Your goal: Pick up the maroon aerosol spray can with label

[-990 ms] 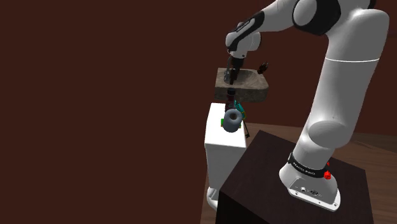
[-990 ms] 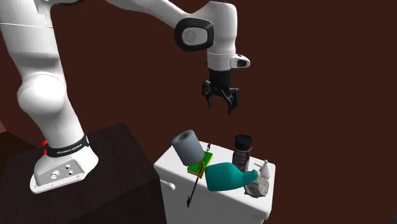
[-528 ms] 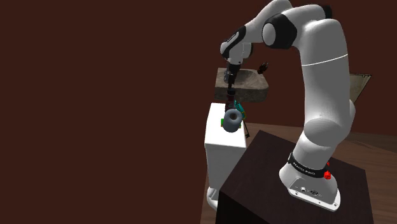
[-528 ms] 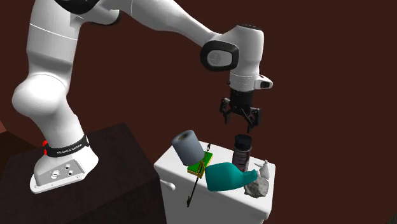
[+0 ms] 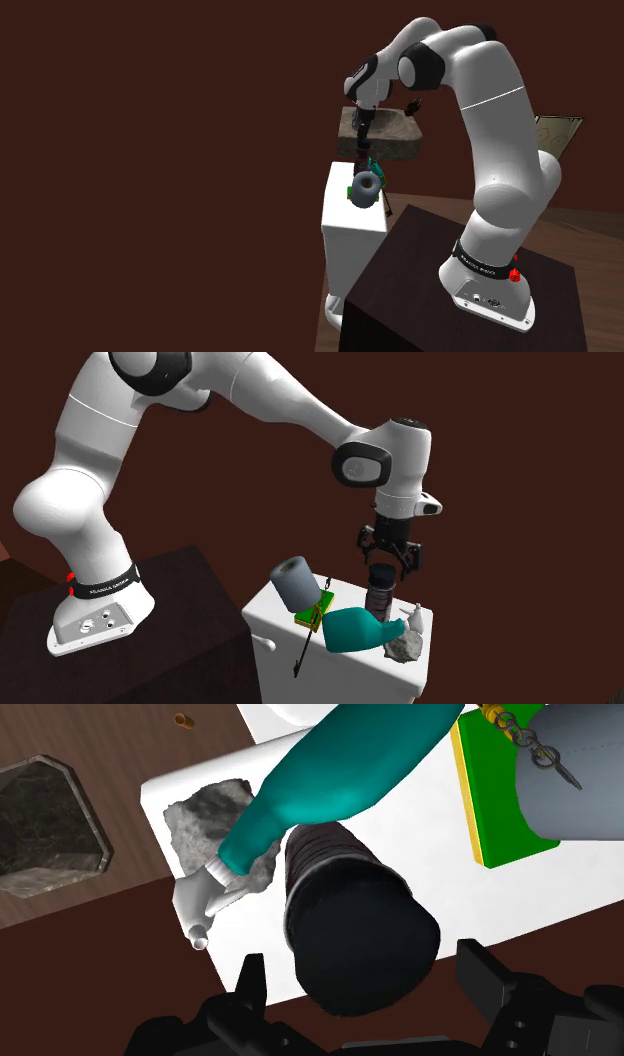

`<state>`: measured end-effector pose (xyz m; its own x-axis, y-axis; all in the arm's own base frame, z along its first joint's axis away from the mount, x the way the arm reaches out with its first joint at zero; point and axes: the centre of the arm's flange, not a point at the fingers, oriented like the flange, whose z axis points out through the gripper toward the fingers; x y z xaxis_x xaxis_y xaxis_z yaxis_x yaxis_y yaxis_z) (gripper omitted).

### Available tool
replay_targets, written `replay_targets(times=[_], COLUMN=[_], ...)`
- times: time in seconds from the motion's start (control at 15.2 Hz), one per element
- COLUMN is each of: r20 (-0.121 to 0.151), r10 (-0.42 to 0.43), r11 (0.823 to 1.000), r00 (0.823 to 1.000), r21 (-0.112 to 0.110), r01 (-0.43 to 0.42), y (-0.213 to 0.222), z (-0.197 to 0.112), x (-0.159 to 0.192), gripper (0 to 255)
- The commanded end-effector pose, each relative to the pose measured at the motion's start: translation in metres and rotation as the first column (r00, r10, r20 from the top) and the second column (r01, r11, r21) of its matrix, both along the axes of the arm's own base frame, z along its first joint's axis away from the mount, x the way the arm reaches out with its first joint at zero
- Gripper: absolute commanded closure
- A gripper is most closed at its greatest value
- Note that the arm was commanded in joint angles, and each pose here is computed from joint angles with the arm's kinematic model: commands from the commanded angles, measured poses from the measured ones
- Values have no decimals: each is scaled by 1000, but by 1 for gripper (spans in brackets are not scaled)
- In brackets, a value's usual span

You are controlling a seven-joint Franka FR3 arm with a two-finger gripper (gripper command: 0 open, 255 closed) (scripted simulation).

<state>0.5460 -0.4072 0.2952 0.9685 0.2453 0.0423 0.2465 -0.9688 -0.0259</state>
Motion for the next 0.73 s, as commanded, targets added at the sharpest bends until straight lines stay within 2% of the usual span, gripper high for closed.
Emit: replay_targets(times=[0.0,0.2,0.26,0.66], r20=[0,0,0,0], r10=[0,0,0,0], r11=[1000,1000,1000,1000], r00=[1000,1000,1000,1000], r21=[0,0,0,0], r01=[0,0,0,0], y=[1,1,1,1], z=[-12,-20,-20,-20], x=[-1,-1,-1,-1], gripper=[0,0,255,255])
